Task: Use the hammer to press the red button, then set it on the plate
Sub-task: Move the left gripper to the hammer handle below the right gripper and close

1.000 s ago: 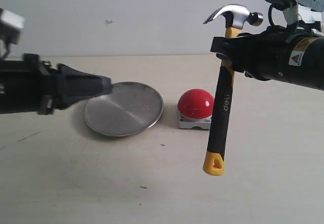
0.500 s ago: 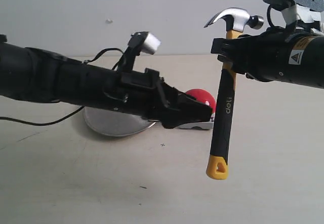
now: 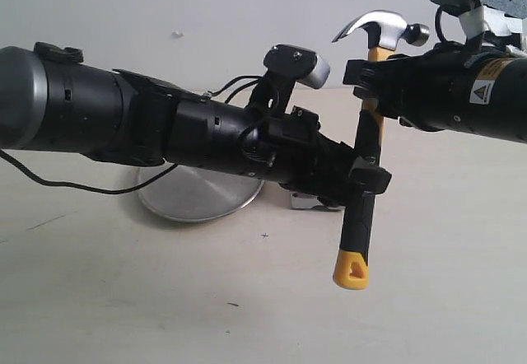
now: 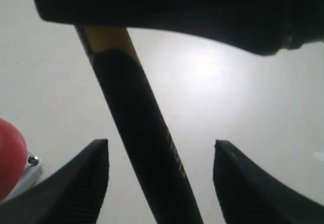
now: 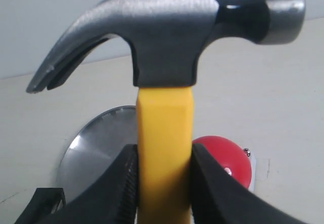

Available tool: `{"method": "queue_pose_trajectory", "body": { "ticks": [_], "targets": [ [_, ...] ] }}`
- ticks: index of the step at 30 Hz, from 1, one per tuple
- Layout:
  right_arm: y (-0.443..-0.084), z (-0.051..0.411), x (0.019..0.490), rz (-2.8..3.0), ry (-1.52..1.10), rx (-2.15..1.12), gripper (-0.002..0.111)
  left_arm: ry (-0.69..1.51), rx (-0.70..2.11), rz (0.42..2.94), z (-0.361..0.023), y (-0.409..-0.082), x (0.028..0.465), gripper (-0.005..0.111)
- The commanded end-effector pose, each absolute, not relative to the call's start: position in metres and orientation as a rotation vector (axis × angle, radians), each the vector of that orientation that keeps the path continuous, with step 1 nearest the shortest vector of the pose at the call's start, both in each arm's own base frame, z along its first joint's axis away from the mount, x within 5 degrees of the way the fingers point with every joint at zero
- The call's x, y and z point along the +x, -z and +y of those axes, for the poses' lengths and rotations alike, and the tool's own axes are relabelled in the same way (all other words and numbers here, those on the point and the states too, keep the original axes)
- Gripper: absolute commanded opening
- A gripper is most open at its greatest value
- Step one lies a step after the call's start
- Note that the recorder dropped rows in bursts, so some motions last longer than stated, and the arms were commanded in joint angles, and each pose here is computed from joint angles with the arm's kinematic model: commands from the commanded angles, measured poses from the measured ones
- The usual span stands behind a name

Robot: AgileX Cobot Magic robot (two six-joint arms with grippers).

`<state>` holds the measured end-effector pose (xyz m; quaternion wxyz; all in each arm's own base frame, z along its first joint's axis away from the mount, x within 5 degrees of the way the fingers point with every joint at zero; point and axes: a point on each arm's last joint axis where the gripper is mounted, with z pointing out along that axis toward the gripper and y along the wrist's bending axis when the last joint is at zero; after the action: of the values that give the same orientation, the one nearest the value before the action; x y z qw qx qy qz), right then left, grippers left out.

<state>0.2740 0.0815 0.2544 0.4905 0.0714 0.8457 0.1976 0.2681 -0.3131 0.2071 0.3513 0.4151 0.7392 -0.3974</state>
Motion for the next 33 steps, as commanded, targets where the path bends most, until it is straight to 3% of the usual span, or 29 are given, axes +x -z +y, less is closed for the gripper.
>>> {"method": "queue_pose_trajectory", "body": {
  "ticks": [1,17,21,24,30,33],
  "targets": [
    [-0.27,0.084,0.277,1.951,-0.53,0.173,0.0,1.042,1.049,1.899,-0.321,-0.216,0.268,0.059],
    [-0.271,0.084,0.277,1.945,-0.548,0.195,0.0,1.066,1.023,1.965,-0.324,-0.2,0.27,0.056],
    [-0.271,0.084,0.277,1.948,-0.546,0.193,0.0,1.068,1.025,1.967,-0.325,-0.2,0.27,0.032],
    [-0.27,0.084,0.277,1.953,-0.543,0.194,0.0,1.075,1.028,1.968,-0.325,-0.198,0.269,0.002],
    [-0.27,0.084,0.277,1.959,-0.516,0.138,0.0,1.097,1.052,1.947,-0.326,-0.199,0.267,0.0],
    [-0.269,0.084,0.277,1.967,-0.509,0.134,0.007,1.095,1.056,1.942,-0.326,-0.2,0.267,0.0]
  ]
}}
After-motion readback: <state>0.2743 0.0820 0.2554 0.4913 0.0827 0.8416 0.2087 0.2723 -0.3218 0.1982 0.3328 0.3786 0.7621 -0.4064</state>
